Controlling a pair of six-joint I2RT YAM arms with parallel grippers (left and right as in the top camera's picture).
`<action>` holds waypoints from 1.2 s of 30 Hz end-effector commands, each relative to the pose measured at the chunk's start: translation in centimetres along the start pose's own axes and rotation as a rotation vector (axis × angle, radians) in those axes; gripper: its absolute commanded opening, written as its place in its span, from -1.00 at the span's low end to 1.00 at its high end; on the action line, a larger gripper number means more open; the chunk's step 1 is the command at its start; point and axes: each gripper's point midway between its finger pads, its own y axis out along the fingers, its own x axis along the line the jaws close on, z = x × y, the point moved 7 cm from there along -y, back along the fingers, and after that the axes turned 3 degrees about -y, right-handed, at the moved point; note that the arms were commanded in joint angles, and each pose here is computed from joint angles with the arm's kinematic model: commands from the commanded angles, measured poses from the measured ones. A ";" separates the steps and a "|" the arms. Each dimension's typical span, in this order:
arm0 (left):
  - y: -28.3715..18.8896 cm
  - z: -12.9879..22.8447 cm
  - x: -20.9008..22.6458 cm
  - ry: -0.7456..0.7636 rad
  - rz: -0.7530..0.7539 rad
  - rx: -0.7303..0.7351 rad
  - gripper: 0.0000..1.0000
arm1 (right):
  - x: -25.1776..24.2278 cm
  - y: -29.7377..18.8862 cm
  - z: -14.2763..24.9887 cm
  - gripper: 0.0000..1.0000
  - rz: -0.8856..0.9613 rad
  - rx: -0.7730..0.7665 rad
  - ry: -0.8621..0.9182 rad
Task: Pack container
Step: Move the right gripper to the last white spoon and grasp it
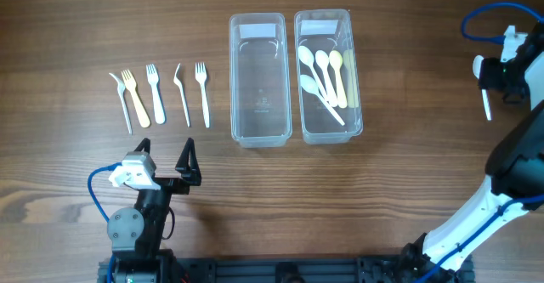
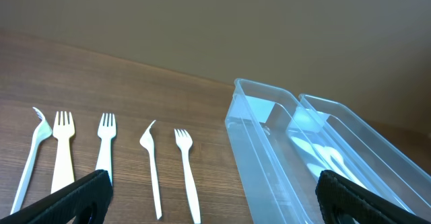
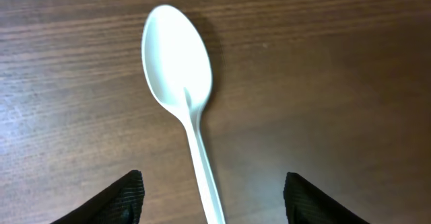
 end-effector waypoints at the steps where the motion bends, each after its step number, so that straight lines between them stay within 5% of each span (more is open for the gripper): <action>1: 0.0 0.1 0.0 -0.008 0.007 0.000 0.99 | 1.0 1.8 0.1 0.25 -0.070 -0.001 -0.023; 11: 0.0 0.1 0.0 -0.008 0.007 0.000 0.99 | 1.8 4.5 1.2 0.22 -0.117 0.045 -0.020; 22: 0.0 0.1 0.0 -0.008 0.007 0.000 1.00 | 1.9 4.4 1.4 -0.76 -0.124 0.060 -0.006; 29: 0.0 0.1 0.0 -0.008 0.007 0.000 1.00 | 2.7 3.9 0.5 -0.91 -0.183 0.017 0.109; 36: 0.0 0.1 0.0 -0.008 0.007 0.000 0.99 | 5.8 1.1 -2.1 -0.92 -0.191 -0.055 0.028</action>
